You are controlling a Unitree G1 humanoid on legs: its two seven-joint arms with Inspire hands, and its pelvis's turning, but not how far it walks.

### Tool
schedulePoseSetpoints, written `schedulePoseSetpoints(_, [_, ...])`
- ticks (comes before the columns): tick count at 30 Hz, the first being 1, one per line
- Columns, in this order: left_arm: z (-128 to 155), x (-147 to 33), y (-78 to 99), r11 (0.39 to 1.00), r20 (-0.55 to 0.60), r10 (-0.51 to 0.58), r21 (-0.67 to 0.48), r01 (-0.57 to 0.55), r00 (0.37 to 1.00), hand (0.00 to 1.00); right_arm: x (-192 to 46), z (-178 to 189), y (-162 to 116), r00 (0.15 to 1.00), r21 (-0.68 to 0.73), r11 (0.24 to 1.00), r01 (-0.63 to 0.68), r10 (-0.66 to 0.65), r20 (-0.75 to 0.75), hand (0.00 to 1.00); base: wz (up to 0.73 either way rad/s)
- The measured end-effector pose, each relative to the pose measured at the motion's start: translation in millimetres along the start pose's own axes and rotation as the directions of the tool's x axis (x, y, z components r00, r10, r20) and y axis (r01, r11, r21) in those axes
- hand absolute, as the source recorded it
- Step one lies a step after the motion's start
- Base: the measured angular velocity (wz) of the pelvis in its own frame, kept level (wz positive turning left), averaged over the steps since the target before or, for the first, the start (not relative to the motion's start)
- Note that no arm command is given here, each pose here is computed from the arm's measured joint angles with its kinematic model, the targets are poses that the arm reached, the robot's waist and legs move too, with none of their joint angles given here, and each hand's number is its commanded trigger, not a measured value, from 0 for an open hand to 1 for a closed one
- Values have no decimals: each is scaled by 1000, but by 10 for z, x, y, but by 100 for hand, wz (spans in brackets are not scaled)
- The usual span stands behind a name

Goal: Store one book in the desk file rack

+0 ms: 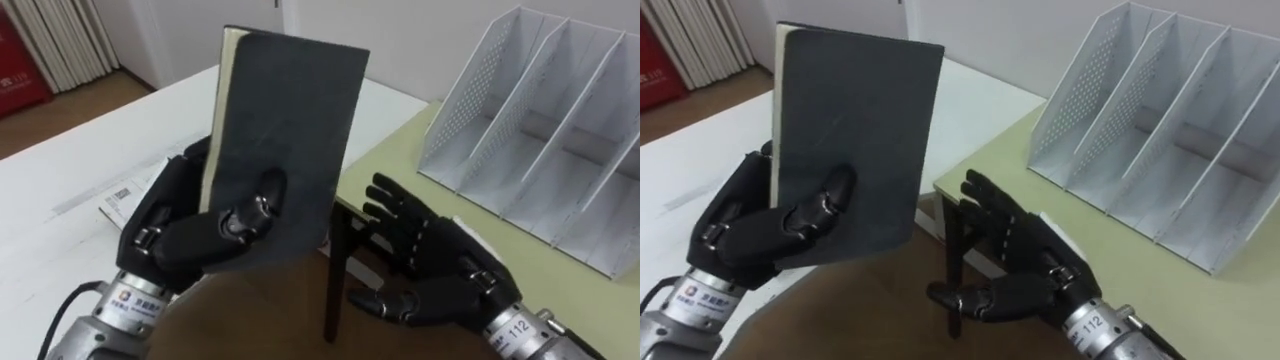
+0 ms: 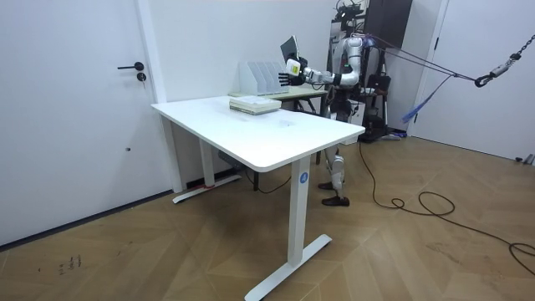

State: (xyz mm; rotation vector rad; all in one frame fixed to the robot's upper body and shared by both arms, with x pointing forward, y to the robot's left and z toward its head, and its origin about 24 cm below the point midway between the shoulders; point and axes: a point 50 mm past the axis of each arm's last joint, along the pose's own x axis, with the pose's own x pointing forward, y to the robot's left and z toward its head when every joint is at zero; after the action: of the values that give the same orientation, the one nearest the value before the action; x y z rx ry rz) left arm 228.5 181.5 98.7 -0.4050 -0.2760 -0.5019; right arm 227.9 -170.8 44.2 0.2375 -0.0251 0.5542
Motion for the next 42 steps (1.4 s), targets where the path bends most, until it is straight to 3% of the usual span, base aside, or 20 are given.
schedulePoseSetpoints(7, [13,-16,-23,992,10,-93,-85,93,996,100,-3,64,29,991,147,982,-117,107,78,0,0])
schedulePoseSetpoints(14, [-23,-45,-62,973,-24,-211,-102,207,977,100,35,125,73,971,166,959,-230,215,108,0,0])
schedulePoseSetpoints(18, [-43,-65,-4,969,-63,-233,-97,226,970,100,32,187,68,962,175,949,-262,243,124,0,-12])
schedulePoseSetpoints(23, [-89,-112,48,962,-158,-265,-104,250,951,100,44,312,184,917,147,909,-389,369,150,0,-5])
schedulePoseSetpoints(31, [-71,-127,59,953,-176,-301,-99,288,937,100,8,309,171,909,135,901,-412,398,121,0,0])
schedulePoseSetpoints(32, [-77,-131,62,952,-178,-304,-102,290,936,100,2,309,168,908,133,900,-415,402,117,15,0])
schedulePoseSetpoints(33, [-81,-134,66,951,-179,-304,-104,290,936,100,-1,307,168,908,133,899,-416,403,116,55,0])
schedulePoseSetpoints(34, [-97,-144,79,952,-181,-302,-114,285,936,100,-5,303,169,907,133,899,-418,406,110,72,0])
schedulePoseSetpoints(35, [-114,-157,93,951,-181,-302,-126,282,936,100,-8,301,168,907,132,898,-420,409,104,100,0])
schedulePoseSetpoints(42, [-137,-175,99,944,-185,-321,-141,298,929,100,-10,302,166,906,130,898,-421,411,101,100,0])
